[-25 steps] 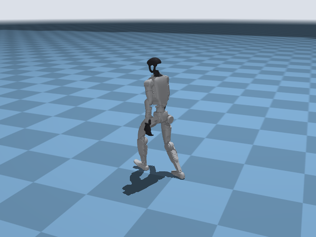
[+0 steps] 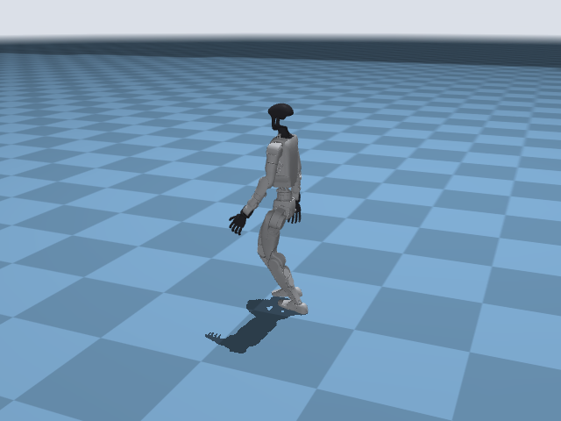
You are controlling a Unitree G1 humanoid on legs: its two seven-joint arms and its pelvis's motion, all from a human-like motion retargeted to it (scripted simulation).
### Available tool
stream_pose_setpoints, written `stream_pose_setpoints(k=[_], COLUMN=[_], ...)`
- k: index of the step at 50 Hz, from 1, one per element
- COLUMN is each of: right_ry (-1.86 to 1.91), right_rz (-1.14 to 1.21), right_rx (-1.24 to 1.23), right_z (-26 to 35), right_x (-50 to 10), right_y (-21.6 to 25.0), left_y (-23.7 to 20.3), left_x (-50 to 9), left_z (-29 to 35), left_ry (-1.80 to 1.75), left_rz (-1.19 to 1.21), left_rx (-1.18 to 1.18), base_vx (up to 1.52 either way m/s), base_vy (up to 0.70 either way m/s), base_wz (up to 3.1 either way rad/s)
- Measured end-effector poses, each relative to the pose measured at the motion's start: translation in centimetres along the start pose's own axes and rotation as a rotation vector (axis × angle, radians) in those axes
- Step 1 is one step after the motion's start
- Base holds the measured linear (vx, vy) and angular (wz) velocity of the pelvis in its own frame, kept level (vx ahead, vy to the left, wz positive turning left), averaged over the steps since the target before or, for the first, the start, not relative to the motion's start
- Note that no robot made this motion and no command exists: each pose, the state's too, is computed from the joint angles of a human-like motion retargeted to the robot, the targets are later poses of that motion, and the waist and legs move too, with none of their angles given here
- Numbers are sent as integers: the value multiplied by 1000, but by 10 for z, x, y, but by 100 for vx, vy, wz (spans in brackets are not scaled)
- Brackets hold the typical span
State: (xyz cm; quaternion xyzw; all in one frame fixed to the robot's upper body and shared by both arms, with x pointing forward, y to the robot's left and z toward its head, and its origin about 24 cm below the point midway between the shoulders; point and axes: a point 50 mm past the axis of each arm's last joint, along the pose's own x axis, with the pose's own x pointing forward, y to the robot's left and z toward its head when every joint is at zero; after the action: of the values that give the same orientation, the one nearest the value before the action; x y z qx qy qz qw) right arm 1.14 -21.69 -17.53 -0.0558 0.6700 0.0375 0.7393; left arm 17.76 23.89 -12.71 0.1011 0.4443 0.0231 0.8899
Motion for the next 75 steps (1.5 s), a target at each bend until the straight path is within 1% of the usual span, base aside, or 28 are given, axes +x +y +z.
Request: stream_pose_setpoints(k=[5,8,11,15,19,22,27,32,41,46,50,53,60,64,67,70,73,75], right_ry=[90,98,88,44,-62,-157,-281,-382,-506,-462,-342,-231,14,118,180,216,218,207], right_rz=[41,40,17,-55,-164,-247,-342,-362,-310,-243,-138,-54,37,88,123,141,132,113], right_rx=[7,15,38,88,147,162,164,163,61,7,-26,-53,-131,-168,-174,-182,-193,-193], right_z=[-21,-23,-22,-14,10,37,73,101,136,119,82,54,-13,-43,-58,-65,-61,-56], right_x=[-1,-2,-2,-3,-7,-12,-23,-31,-35,-25,-12,-5,-2,-5,-7,-9,-8,-7], right_y=[8,6,2,-13,-40,-61,-85,-91,-74,-54,-32,-15,5,17,24,25,20,16], left_y=[7,5,0,-14,-33,-41,-46,-57,-77,-73,-60,-43,-10,-3,-3,-6,-10,-12], left_x=[3,3,3,-7,-32,-47,-58,-67,-81,-80,-67,-44,5,13,11,7,5,6], left_z=[49,50,26,-39,-104,-130,-146,-158,-173,-173,-157,-125,-5,64,104,127,127,114], left_ry=[-185,-195,-109,126,374,478,530,560,644,665,620,510,123,-110,-257,-360,-387,-356], left_rz=[39,38,23,-33,-143,-212,-266,-305,-342,-297,-239,-180,-39,6,22,17,6,-4], left_rx=[47,59,59,42,38,59,68,20,-36,-69,-99,-80,15,94,142,170,174,168], base_vx=[58,53,51,49,45,44,45,45,42,53,52,49,44,42,45,47,50,54], base_vy=[11,11,11,8,8,6,-4,-3,12,18,14,-1,1,-3,-3,0,3,6], base_wz=[131,133,151,158,163,202,223,179,172,150,184,226,229,198,160,125,113,120])
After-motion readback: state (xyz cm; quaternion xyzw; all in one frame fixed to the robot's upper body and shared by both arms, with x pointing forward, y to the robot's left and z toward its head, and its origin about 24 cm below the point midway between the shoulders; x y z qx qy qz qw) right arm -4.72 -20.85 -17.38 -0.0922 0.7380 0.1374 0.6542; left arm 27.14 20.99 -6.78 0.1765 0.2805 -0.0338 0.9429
